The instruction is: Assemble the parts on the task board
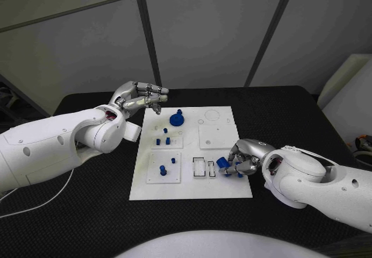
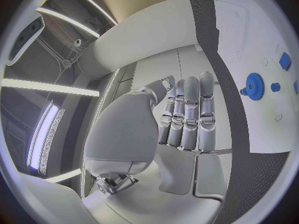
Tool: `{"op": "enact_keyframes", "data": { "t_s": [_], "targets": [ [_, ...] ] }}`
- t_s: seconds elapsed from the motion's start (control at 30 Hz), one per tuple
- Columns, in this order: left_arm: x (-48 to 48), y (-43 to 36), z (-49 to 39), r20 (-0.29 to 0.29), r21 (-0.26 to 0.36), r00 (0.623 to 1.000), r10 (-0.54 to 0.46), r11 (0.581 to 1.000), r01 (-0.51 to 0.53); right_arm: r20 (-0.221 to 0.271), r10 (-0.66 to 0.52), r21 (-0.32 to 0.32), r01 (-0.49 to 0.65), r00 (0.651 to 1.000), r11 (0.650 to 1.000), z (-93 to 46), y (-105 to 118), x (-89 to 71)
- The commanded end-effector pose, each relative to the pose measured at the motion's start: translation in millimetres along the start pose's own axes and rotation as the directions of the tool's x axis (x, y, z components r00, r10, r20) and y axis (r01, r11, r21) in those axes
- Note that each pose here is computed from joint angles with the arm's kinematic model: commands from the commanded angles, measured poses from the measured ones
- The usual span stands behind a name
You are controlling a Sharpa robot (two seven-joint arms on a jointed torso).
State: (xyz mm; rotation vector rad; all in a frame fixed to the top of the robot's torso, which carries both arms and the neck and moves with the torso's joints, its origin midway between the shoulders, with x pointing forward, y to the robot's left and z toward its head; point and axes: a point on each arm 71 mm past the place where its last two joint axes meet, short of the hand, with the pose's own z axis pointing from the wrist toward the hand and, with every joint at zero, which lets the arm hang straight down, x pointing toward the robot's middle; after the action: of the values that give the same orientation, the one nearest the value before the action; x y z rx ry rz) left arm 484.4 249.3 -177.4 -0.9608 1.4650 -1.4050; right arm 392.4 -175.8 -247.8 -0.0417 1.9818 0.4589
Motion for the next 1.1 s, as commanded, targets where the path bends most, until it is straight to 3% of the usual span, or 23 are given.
{"op": "enact_keyframes", "data": {
  "t_s": [0.03,0.7,0.83,1.1],
  "targets": [
    [0.8,-1.8,-0.2,-0.01,0.013,1.0,-0.007,1.0,0.007,0.011,0.005,0.025,-0.005,1.0,1.0,0.1,-3.1,3.0],
    [1.0,-2.2,-0.6,-0.011,0.015,1.0,-0.007,1.0,0.007,0.146,0.202,-0.046,-0.197,0.968,0.979,-20.5,11.6,-13.4],
    [1.2,-2.3,-0.8,-0.011,0.014,1.0,-0.007,1.0,0.007,0.135,0.212,-0.071,-0.204,0.968,0.976,-19.3,19.2,-15.8],
    [1.7,-2.4,-1.0,-0.013,0.014,1.0,-0.008,1.0,0.008,0.049,0.196,-0.094,-0.191,0.979,0.977,-7.5,34.3,-8.8]
  ]
}}
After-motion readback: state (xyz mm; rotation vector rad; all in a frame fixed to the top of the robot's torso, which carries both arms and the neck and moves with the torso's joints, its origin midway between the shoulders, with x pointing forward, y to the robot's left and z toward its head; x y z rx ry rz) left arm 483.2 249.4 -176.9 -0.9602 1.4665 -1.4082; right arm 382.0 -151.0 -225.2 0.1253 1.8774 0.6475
